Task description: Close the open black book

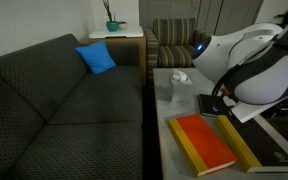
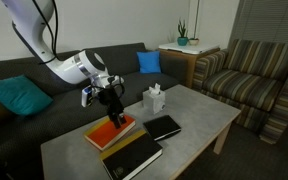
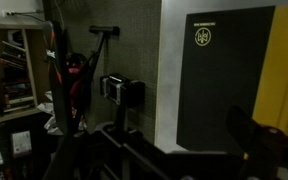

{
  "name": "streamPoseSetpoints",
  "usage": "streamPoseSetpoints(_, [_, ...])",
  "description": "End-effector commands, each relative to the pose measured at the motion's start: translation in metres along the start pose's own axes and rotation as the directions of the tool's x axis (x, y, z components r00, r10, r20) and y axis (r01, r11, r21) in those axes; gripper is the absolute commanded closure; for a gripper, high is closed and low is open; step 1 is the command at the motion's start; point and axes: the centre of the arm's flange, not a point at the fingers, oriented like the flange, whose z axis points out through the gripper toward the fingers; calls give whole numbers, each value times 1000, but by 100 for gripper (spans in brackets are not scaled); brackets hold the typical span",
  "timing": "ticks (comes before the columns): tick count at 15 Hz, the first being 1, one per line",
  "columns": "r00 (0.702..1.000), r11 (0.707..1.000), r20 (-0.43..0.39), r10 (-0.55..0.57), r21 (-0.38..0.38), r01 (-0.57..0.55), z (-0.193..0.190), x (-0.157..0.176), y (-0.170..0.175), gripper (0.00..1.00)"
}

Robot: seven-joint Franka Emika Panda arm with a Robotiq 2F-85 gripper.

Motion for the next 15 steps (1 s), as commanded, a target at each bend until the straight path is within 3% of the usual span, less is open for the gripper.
streamPoseSetpoints(1, [995, 991, -95, -10, 132, 23, -18, -6, 31, 0])
streamPoseSetpoints(6, [976, 978, -211, -48, 191, 89, -50, -5, 41, 0])
streamPoseSetpoints(15, [929, 962, -352, -111, 196, 190, -81, -16, 47, 0])
